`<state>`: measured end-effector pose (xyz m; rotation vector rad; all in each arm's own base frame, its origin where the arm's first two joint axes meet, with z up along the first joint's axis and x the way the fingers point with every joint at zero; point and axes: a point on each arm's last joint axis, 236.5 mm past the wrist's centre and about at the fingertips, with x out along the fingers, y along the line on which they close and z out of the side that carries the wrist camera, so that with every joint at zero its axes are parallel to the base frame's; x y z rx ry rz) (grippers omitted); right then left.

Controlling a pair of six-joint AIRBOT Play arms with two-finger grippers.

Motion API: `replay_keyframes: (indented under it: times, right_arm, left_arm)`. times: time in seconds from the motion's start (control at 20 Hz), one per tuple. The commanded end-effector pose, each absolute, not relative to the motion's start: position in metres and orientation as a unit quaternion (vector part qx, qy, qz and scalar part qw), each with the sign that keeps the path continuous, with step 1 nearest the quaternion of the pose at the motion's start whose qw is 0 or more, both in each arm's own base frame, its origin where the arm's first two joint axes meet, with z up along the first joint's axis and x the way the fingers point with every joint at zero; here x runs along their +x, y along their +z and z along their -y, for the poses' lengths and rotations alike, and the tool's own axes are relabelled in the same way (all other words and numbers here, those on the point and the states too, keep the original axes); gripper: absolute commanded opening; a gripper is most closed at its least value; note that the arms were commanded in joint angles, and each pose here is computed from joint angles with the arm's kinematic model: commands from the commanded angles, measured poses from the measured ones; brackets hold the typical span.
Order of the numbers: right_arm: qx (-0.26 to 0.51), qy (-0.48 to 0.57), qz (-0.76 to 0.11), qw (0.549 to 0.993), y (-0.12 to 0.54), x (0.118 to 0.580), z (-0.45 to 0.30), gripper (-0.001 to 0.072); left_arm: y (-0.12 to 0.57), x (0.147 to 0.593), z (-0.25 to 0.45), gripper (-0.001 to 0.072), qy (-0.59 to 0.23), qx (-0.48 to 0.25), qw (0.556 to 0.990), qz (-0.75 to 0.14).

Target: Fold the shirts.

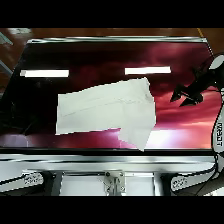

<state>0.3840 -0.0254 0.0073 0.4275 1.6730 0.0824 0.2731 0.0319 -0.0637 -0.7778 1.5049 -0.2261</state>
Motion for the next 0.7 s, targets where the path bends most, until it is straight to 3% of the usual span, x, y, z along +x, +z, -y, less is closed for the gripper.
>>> replay_keyframes:
  times: [0.0,0.5,0.6,0.65]
  right_arm:
    - [0.241,0.062,-0.738,0.628,-0.005,0.372,0.010,0.0607]
    - [0.246,0.056,-0.720,0.647,-0.010,0.385,0.011,0.0608]
    - [0.246,0.055,-0.719,0.648,-0.010,0.385,0.011,0.0607]
    - [0.246,0.054,-0.718,0.649,-0.011,0.386,0.012,0.0610]
  left_arm:
    - [-0.102,0.251,-0.017,0.0717,-0.080,-0.382,0.644,-0.658]
    - [-0.112,0.302,0.016,0.0690,-0.077,-0.376,0.697,-0.606]
    - [-0.109,0.312,0.034,0.0463,-0.086,-0.391,0.694,-0.599]
    - [-0.108,0.312,0.044,0.0447,-0.097,-0.387,0.691,-0.603]
